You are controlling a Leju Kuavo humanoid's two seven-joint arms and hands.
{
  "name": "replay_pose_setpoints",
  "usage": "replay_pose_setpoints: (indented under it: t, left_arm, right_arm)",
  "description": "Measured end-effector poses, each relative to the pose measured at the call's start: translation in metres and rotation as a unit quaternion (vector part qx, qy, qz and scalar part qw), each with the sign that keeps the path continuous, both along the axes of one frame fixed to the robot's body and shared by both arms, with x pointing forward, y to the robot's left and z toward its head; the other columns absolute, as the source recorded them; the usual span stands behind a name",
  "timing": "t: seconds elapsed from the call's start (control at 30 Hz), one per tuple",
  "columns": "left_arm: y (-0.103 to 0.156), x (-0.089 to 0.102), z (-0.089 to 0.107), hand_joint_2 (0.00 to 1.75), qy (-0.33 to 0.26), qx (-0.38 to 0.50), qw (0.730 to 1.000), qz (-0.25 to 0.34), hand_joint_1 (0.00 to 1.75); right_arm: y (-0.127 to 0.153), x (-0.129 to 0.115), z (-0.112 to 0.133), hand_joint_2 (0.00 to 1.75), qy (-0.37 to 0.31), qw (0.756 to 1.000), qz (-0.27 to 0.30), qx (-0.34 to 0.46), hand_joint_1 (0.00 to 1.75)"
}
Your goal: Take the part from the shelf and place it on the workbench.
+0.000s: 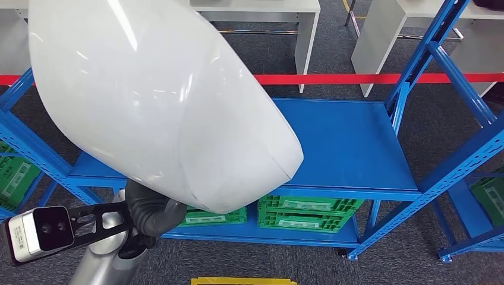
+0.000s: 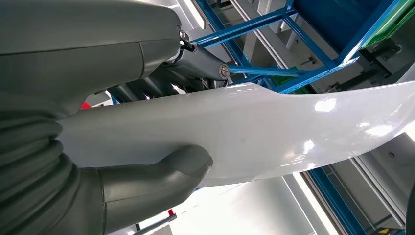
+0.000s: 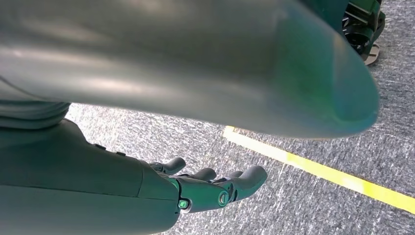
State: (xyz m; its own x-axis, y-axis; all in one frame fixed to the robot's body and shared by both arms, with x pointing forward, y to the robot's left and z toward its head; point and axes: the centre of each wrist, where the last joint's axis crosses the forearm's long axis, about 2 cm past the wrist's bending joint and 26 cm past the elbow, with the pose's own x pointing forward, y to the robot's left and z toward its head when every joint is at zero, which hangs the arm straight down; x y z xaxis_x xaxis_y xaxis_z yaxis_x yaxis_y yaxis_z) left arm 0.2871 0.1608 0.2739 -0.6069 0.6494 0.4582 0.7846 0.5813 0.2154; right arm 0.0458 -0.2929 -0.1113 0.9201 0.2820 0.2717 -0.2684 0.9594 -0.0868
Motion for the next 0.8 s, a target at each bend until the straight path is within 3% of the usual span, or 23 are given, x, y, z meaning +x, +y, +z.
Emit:
replay_pose_setpoints:
  t: [0.2,0.47,0.8]
  left_arm:
    - [-0.004,0.001,-0.002,1.75,0.006,0.026,1.0,0.004,1.75]
    - [-0.054,0.009,-0.035,1.75,0.037,0.113,0.993,-0.005,1.75]
    - [-0.063,0.011,-0.04,1.75,0.048,0.134,0.99,-0.015,1.75]
  right_arm:
    - [0.0,0.0,0.0,0.0,-0.002,1.0,-0.004,-0.004,0.0]
    - [-0.002,0.0,0.0,0.0,-0.005,1.0,-0.025,-0.01,0.0]
    - [-0.002,0.0,0.0,0.0,-0.005,1.0,-0.029,-0.009,0.0]
